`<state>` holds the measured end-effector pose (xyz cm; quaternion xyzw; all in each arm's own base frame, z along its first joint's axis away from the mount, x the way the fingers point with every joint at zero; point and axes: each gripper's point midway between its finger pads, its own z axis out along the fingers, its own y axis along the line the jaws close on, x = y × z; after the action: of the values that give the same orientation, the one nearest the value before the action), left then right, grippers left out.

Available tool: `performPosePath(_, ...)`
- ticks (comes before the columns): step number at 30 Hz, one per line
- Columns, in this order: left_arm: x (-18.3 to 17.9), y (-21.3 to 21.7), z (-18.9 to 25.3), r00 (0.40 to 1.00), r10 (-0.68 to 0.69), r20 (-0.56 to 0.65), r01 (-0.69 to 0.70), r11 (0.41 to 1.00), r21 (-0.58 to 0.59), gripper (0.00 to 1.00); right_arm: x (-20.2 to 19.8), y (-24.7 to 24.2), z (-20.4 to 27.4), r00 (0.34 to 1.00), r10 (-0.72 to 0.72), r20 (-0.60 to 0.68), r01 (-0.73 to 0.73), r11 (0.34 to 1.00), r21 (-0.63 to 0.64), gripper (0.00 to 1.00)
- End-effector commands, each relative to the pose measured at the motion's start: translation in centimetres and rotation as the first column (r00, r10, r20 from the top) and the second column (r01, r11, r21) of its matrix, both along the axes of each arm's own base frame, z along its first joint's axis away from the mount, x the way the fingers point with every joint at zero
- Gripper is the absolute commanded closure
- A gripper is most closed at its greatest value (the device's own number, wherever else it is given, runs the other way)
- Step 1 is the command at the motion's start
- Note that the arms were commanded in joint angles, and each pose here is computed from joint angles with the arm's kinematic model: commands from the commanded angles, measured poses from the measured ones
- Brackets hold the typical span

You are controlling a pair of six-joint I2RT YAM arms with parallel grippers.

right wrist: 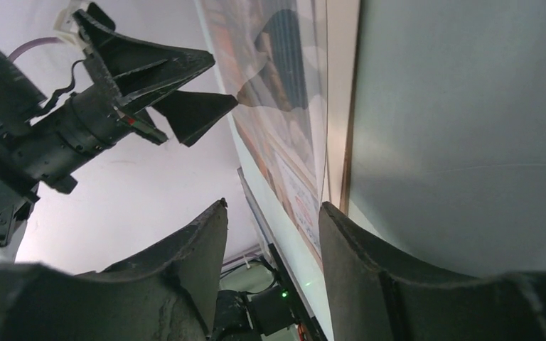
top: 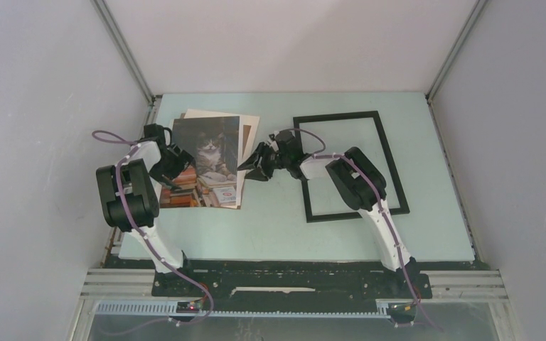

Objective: Put the photo into the frame

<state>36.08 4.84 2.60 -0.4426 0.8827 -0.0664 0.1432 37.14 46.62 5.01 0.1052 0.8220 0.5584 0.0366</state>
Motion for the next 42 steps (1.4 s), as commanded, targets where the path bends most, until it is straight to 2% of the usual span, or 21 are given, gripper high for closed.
performPosePath(1,-2.5,-1.4,-2.8,0.995,-0.027,-0.092,0.022,0.999,-0.047,0.05,-1.0,2.1,7.4,0.986,0.027,0.162,-0.058,0.980,0.192,0.43)
performPosePath(6,-2.4,-1.4,-2.7,0.996,-0.030,-0.090,0.026,0.999,-0.047,0.04,-1.9,2.3,9.6,0.980,0.010,0.199,-0.076,0.943,0.324,0.44)
performPosePath(11,-2.4,-1.5,-2.6,0.996,-0.041,-0.086,0.037,0.998,-0.047,0.02,-2.2,2.8,10.6,0.970,-0.013,0.244,-0.080,0.926,0.368,0.42)
performPosePath(14,-2.3,-1.6,-2.4,0.995,-0.050,-0.081,0.048,0.998,-0.038,0.01,-2.0,3.2,9.8,0.972,-0.030,0.234,-0.055,0.936,0.349,0.41)
performPosePath(18,-2.2,-1.6,-2.1,0.995,-0.059,-0.077,0.058,0.998,-0.019,0.01,-0.7,3.5,6.6,0.980,-0.070,0.185,0.035,0.981,0.190,0.44)
performPosePath(20,-2.2,-1.6,-1.9,0.995,-0.065,-0.073,0.065,0.998,-0.008,0.01,0.0,3.3,4.3,0.985,-0.102,0.136,0.094,0.994,0.063,0.49)
performPosePath(22,-2.1,-1.7,-1.7,0.995,-0.072,-0.069,0.072,0.997,-0.003,0.01,0.2,3.5,4.0,0.986,-0.100,0.134,0.096,0.995,0.037,0.62)
performPosePath(25,-1.6,-1.8,-0.9,0.995,-0.094,-0.042,0.095,0.995,0.004,0.01,0.6,3.5,3.8,0.984,-0.101,0.147,0.102,0.995,-0.001,0.77)
performPosePath(29,0.1,-1.9,3.6,0.977,-0.176,0.118,0.168,0.983,0.075,0.00,1.0,2.8,4.7,0.968,-0.031,0.248,0.038,0.999,-0.023,0.99)
performPosePath(33,1.4,-3.4,10.7,0.898,-0.301,0.320,0.239,0.946,0.220,0.00,0.2,-0.9,8.0,0.917,0.135,0.376,-0.126,0.991,-0.050,1.00)
performPosePath(35,1.2,-5.1,13.6,0.850,-0.347,0.396,0.267,0.932,0.244,0.00,-0.3,-4.0,9.3,0.889,0.176,0.422,-0.137,0.983,-0.121,1.00)
performPosePath(38,0.5,-8.3,15.2,0.785,-0.355,0.507,0.315,0.935,0.165,0.00,-2.3,-8.9,10.4,0.862,0.244,0.443,-0.153,0.961,-0.232,1.00)
performPosePath(42,-0.6,-12.2,14.6,0.716,-0.289,0.636,0.366,0.931,0.011,0.00,-5.9,-14.7,9.2,0.872,0.337,0.354,-0.231,0.922,-0.310,1.00)
